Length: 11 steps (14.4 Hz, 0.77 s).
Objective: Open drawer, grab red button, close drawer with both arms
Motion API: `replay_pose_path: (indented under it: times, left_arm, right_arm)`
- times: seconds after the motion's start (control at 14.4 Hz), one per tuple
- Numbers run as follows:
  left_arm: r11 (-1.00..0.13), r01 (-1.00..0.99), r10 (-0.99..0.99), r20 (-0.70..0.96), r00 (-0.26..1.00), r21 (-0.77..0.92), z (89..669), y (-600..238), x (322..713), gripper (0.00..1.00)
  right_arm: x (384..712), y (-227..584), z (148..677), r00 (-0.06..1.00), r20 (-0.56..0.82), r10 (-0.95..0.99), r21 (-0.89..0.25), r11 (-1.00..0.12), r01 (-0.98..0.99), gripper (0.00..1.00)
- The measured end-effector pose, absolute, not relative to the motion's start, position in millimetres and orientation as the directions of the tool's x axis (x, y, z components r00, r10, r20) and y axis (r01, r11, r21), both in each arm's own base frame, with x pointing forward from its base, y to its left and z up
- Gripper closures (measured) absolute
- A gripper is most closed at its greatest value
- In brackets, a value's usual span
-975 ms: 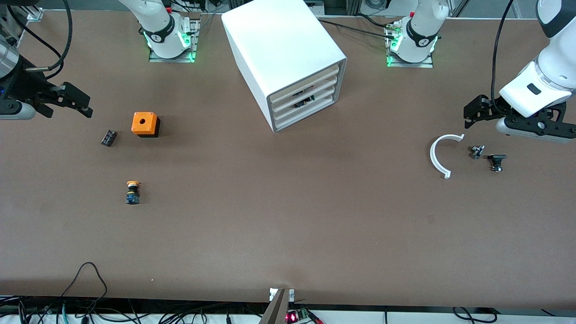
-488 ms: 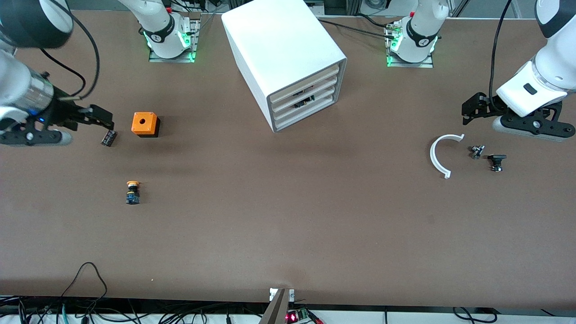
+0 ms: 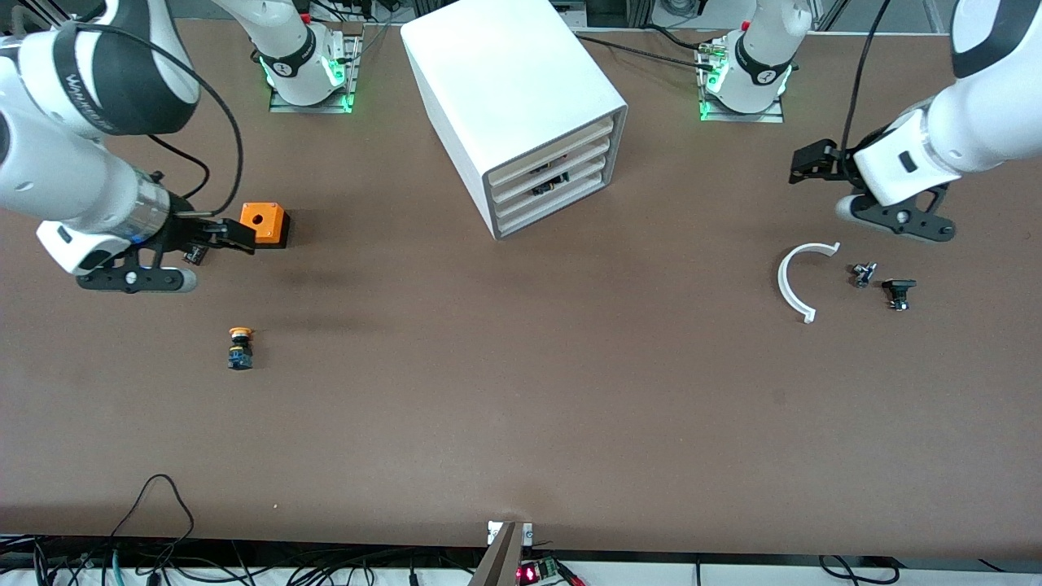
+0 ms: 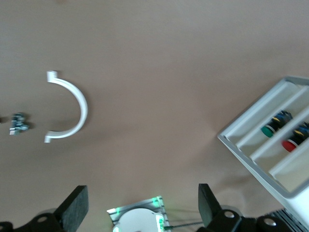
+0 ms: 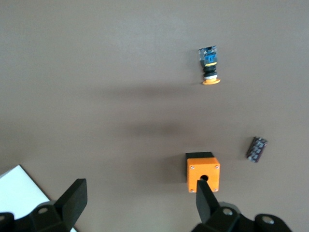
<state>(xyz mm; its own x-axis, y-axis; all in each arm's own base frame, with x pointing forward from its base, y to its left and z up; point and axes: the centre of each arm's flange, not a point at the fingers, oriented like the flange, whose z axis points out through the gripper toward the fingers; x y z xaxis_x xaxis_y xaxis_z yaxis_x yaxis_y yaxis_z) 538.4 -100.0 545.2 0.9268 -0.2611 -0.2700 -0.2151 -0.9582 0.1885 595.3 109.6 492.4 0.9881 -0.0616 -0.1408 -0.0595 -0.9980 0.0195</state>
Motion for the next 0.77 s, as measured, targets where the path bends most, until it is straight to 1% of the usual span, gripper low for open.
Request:
replay_pose_path:
  times: [0.14,0.35,0.56,0.77]
  left_arm:
    - [-0.934,-0.231,-0.311,-0.301,0.901,0.274,527,-132,537,0.0]
    - [-0.868,-0.195,-0.363,-0.316,0.877,0.456,493,-160,538,0.0]
    - [-0.762,-0.187,-0.411,-0.241,0.879,0.621,444,-165,536,0.0]
    - [-0.647,-0.227,-0.432,-0.105,0.896,0.728,380,-172,524,0.0]
  right_arm:
    - [594,127,489,0.986,-0.136,-0.095,0.027,-0.995,-0.092,0.0]
    - [597,150,484,0.988,-0.11,-0.112,0.014,-0.994,-0.111,0.0]
    - [595,179,488,0.976,-0.076,-0.203,-0.007,-0.979,-0.204,0.0]
    - [600,205,498,0.958,-0.052,-0.283,-0.025,-0.958,-0.284,0.0]
